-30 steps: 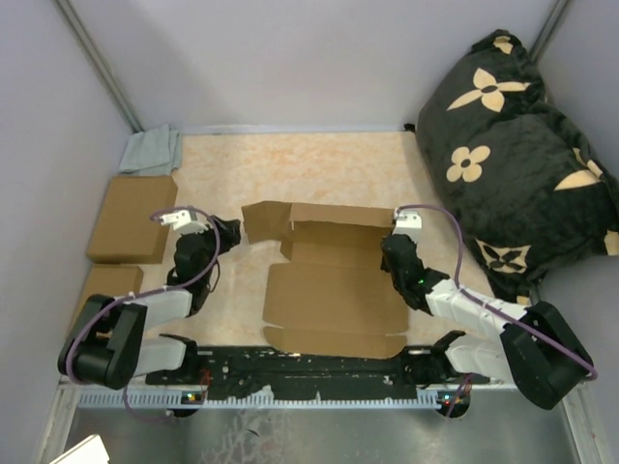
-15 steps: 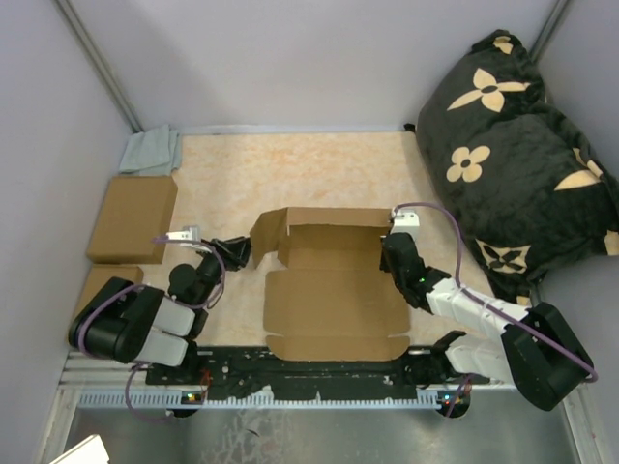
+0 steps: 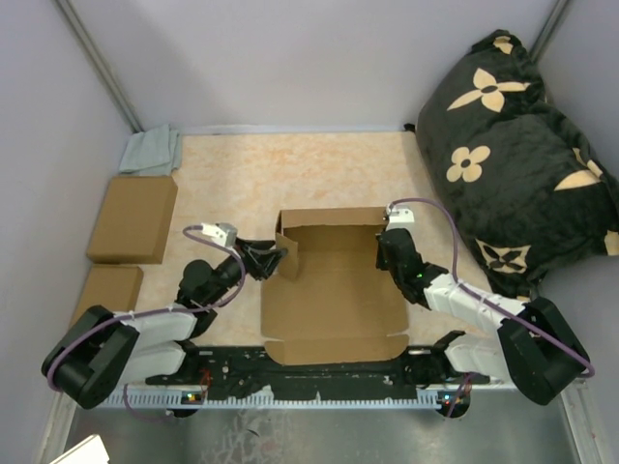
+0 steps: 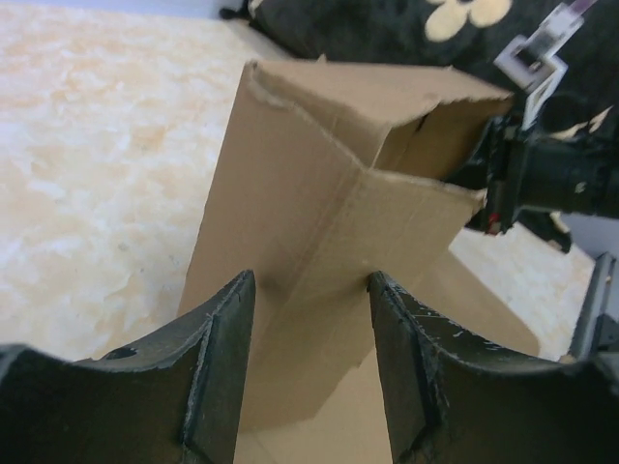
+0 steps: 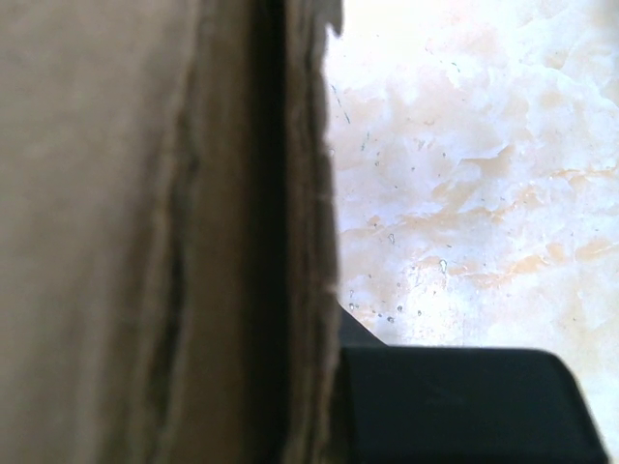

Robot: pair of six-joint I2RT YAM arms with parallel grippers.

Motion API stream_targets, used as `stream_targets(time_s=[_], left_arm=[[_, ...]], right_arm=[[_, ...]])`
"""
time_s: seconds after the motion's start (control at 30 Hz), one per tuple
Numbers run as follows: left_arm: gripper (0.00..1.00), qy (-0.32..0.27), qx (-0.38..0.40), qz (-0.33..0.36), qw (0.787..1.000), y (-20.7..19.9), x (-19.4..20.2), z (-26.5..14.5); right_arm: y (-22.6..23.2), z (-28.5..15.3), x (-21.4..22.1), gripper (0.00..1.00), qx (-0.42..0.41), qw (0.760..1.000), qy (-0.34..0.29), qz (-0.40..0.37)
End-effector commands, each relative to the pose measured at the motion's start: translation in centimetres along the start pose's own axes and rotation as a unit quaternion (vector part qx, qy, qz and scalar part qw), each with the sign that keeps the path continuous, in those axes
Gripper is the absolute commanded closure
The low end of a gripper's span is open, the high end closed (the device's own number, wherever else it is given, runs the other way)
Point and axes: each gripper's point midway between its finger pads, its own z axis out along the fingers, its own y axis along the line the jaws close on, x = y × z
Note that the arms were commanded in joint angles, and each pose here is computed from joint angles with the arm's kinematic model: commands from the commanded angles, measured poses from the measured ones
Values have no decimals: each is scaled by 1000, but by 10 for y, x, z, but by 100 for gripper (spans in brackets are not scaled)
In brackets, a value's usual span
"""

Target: Fold the paper box

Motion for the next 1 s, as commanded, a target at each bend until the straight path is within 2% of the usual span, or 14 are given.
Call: stream_targets(time_s=[0.0,0.17,0.5,0.73,0.8,0.97], left_arm=[[43,39,-40,32,998,18,20,0],[42,46,-81,55,994,31,19,7],[41,31,-97,101,990,29,6,32],[38,37,-131,128,982,40,6,34],[40,43,-142,129,980,44,9,37],[56,83,-199,154,964,56,20,50]], right_arm=[[16,0,-24,98,-30,999,-25,17],[20,-3,-24,97,-49,998,-32,11],[31,-6,-24,96,-85,996,-32,-3],[34,-8,-23,96,-94,995,-34,-5],[35,-8,-23,96,-97,995,-34,-5],[34,-8,-25,97,-91,995,-34,6]])
